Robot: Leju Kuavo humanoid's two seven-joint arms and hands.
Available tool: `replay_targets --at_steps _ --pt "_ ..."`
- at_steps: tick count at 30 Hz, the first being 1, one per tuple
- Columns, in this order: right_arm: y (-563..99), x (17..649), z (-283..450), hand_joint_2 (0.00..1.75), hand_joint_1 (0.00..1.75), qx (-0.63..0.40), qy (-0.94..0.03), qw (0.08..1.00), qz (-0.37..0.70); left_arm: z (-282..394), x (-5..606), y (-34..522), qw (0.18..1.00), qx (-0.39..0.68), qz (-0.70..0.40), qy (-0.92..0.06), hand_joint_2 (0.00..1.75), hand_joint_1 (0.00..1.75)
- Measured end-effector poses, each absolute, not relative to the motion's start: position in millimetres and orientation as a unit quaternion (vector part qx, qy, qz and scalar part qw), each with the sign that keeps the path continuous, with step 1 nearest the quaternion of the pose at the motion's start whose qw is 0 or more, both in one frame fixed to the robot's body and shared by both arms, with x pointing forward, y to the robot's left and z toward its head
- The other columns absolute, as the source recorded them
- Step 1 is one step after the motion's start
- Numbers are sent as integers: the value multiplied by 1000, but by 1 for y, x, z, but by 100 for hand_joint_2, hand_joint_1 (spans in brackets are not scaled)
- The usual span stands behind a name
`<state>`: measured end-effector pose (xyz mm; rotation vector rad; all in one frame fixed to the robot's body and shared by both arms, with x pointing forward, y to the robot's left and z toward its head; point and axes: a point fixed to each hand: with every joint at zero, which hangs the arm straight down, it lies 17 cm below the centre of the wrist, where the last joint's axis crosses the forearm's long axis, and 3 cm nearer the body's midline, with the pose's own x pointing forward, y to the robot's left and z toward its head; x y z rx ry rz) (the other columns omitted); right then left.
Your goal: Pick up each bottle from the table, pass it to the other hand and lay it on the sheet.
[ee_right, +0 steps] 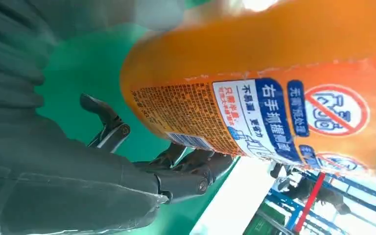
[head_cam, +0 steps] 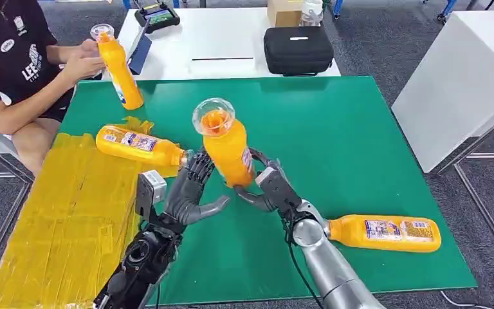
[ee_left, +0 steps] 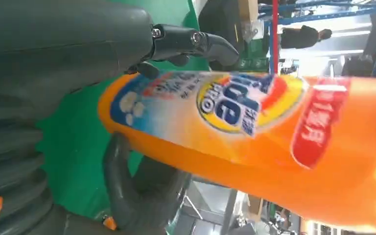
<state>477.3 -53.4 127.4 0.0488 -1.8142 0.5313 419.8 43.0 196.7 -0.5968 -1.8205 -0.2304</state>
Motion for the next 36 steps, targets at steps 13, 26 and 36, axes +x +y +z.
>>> replay_targets --at_steps 13,26,36 --pt "-41 464 108 175 175 4 -764 586 271 196 428 51 573 -217 -89 -785 175 0" --pt "-28 454 94 175 175 9 -752 588 300 193 433 58 577 -196 -76 -789 175 0" --pt "-23 446 85 175 175 11 -747 588 310 187 434 57 582 -191 -75 -787 175 68"
